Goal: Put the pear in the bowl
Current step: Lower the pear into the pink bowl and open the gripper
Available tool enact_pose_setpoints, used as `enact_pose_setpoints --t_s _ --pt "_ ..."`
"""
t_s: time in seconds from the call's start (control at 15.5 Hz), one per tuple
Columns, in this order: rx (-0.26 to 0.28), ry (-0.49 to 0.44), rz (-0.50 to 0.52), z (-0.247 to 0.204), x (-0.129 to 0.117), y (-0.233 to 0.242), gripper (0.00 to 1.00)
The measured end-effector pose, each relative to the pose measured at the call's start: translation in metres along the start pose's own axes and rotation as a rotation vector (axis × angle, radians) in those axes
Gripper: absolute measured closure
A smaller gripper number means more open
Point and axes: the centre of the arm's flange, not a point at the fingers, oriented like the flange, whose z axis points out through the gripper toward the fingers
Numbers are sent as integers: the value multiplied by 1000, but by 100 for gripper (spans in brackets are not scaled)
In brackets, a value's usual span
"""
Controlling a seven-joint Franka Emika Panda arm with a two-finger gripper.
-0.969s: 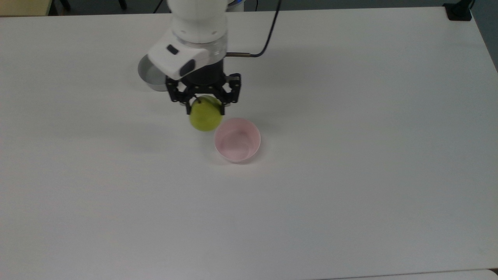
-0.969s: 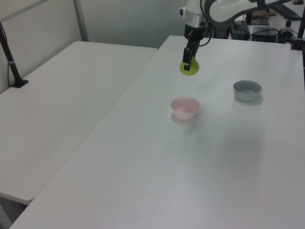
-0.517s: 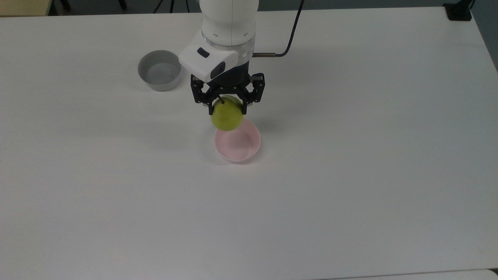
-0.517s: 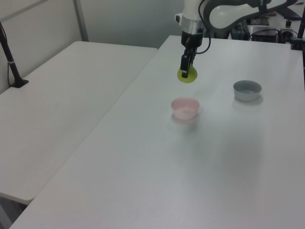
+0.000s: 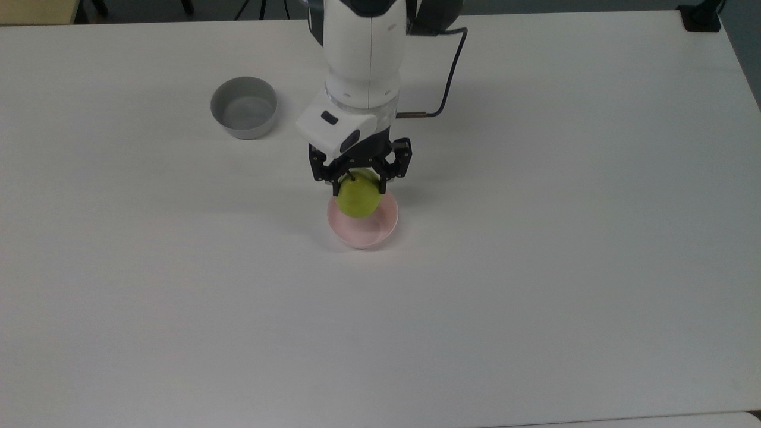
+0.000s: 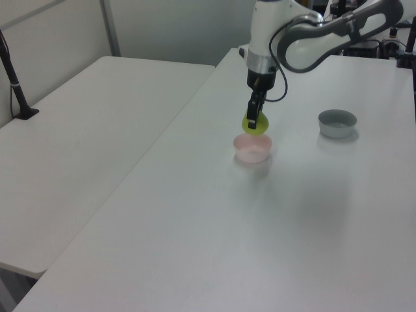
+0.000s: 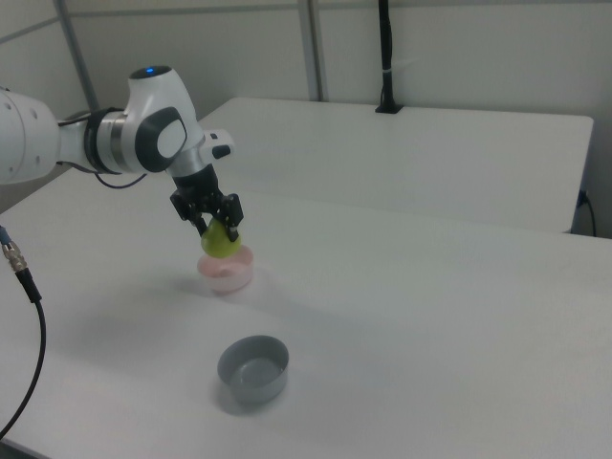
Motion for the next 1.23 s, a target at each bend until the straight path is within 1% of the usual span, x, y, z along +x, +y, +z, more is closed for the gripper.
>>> enact_pose_setpoints --t_s 0.13,0.39,0.65,0.9,1.03,1.1,1.16,1.23 --pt "-1 -7 -2 19 1 -2 28" --pt "1 11 -5 39 3 -3 28" --pt "0 0 -6 50 0 -4 28" --pt "2 18 3 56 3 -7 27" --pt "3 19 11 56 3 -8 23" --pt "3 19 13 55 3 -9 15" --pt "3 20 14 55 3 -9 6" --pt "3 22 14 54 3 -9 0"
